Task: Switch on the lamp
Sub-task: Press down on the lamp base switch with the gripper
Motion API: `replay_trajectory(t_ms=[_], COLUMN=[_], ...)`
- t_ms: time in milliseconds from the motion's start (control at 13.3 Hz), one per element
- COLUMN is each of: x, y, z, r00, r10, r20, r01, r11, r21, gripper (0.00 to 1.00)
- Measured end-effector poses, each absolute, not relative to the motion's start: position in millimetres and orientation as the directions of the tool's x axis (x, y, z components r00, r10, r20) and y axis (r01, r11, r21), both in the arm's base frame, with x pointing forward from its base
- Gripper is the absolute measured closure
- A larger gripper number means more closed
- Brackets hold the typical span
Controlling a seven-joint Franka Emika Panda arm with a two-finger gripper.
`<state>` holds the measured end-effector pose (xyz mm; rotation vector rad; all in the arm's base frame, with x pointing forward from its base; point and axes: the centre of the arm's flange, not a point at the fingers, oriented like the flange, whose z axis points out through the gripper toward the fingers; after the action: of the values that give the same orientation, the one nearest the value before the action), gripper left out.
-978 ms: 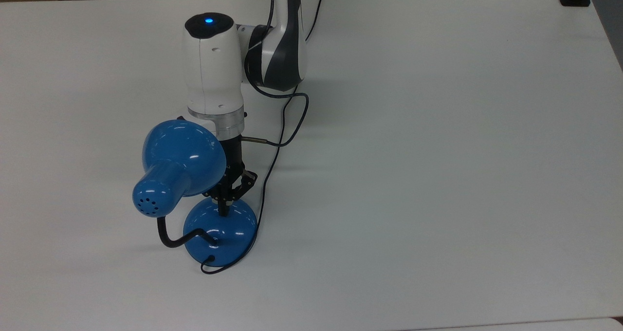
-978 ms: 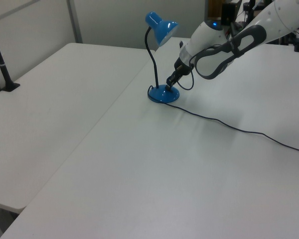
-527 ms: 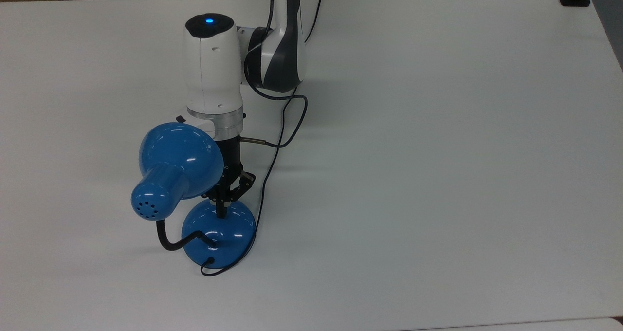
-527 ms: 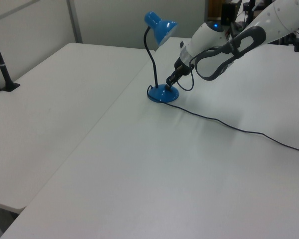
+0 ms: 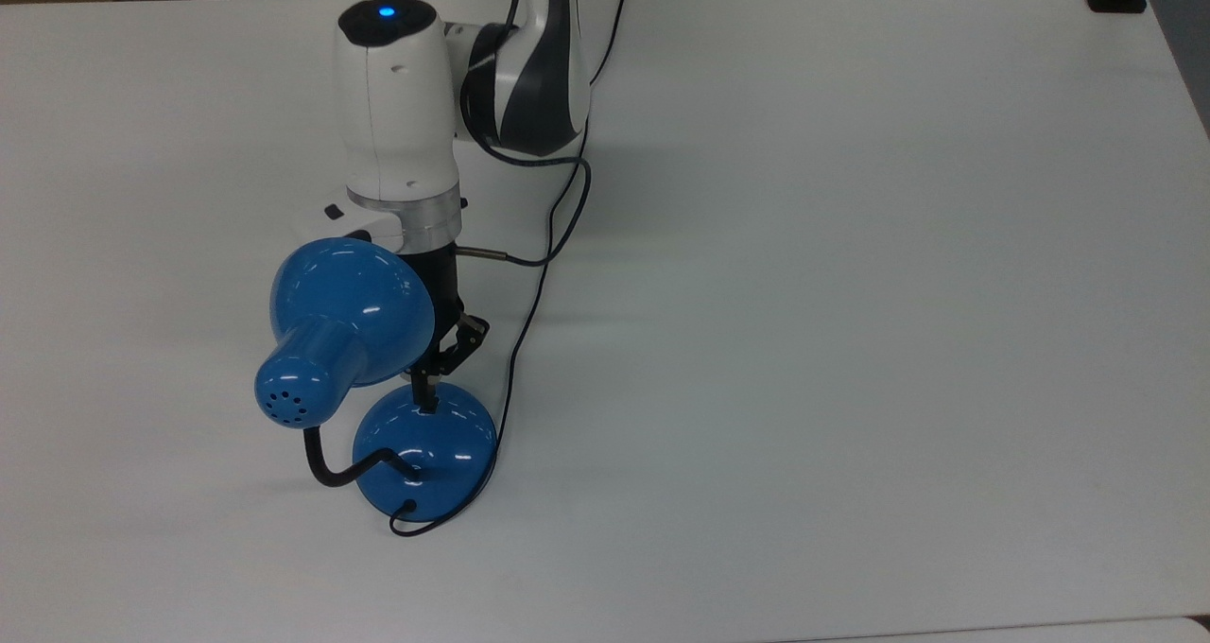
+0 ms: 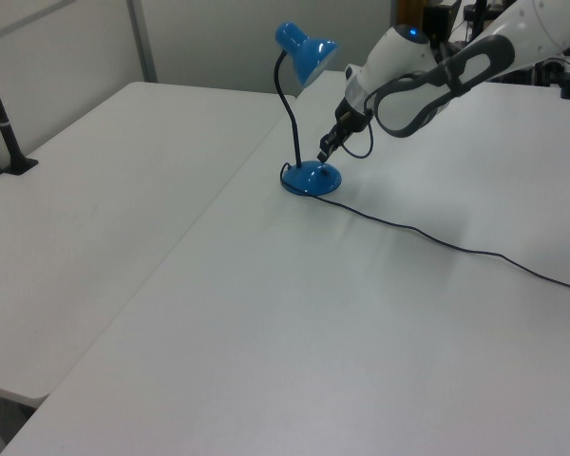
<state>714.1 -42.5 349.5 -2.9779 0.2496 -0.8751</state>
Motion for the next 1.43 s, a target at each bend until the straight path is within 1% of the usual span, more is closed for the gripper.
replay_trajectory(t_ms=[151,452,1054,1430], x=[711,706,709,716], y=[-42,-42,-45,-48], z=[354,341,327,324], r00=[0.837,0.850,0.857,0.853], r10=[-0.162,-0.160,-0.162,-0.163], r20=[0.522,0.502,0.489,0.495], r01=[-0.145,-0.145,-0.149,-0.151], r11=[-0.987,-0.987,-0.987,-0.986], r21=[-0.074,-0.070,-0.066,-0.063], gripper=[0.99,0.99,0.99,0.99])
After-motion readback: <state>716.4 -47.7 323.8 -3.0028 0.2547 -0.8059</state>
